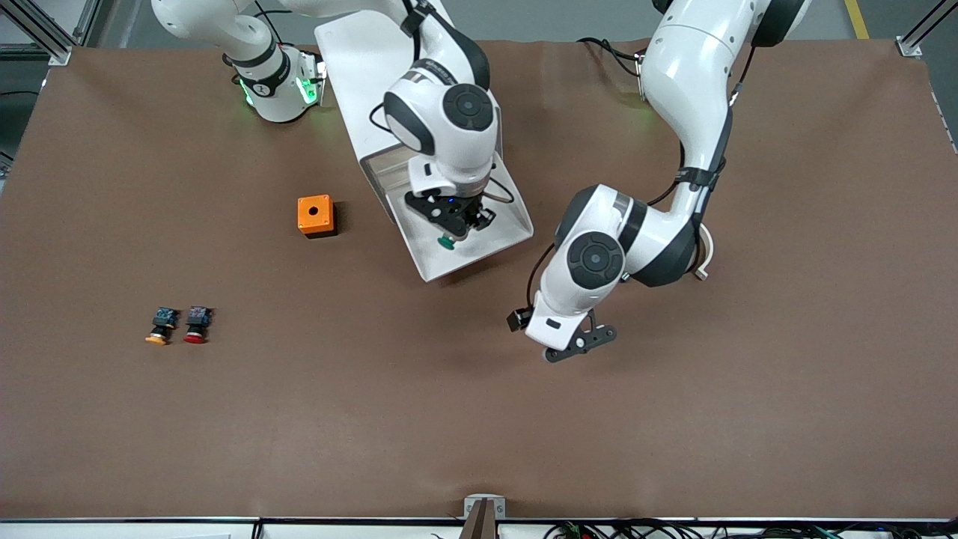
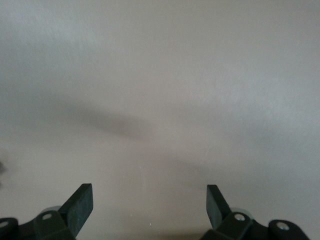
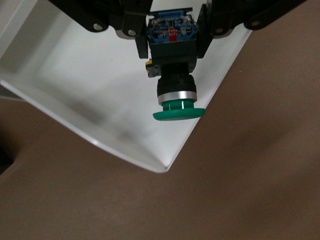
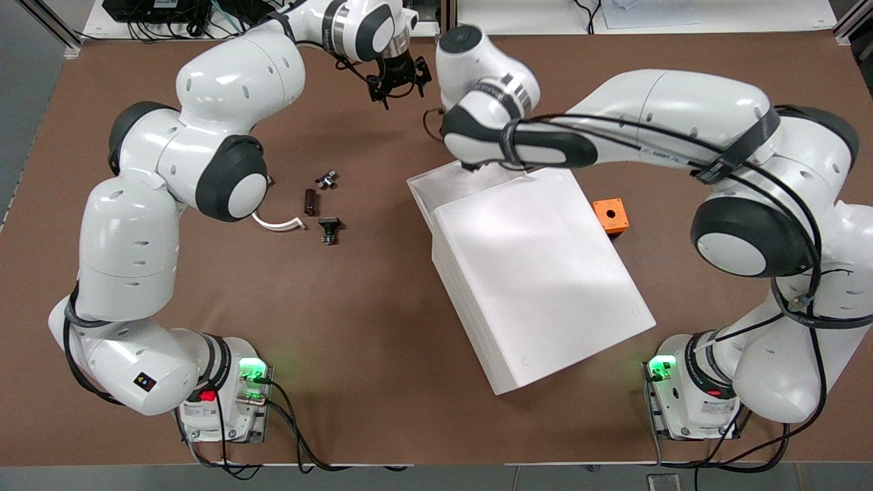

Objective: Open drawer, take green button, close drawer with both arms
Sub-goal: 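Carry the green button beside the red button while the left gripper pushes drawer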

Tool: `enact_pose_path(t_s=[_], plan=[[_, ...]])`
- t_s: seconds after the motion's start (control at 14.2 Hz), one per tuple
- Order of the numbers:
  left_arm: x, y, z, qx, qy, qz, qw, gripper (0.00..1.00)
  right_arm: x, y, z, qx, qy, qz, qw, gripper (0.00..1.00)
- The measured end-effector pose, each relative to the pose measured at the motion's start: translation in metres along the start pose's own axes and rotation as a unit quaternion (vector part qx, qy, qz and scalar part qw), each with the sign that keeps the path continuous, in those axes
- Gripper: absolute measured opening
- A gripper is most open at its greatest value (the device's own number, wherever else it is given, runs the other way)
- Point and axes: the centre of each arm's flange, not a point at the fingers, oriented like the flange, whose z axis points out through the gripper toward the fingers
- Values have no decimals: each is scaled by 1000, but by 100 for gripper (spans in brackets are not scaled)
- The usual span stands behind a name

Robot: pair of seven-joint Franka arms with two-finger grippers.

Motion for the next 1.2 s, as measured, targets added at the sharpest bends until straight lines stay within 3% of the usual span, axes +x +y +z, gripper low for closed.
enact_pose_path(t_s=[0.42, 0.84, 1.2], plan=[[-35, 18, 24, 6, -4, 9, 1000, 100, 122, 56, -30, -18, -12, -93, 995, 41], [-80, 36, 54, 12, -9, 36, 999, 100, 257, 145, 22, -6, -10, -169, 986, 41], [-104, 48, 62, 11, -8, 53, 998, 100, 319, 222, 78, -2, 9, -194, 981, 41]])
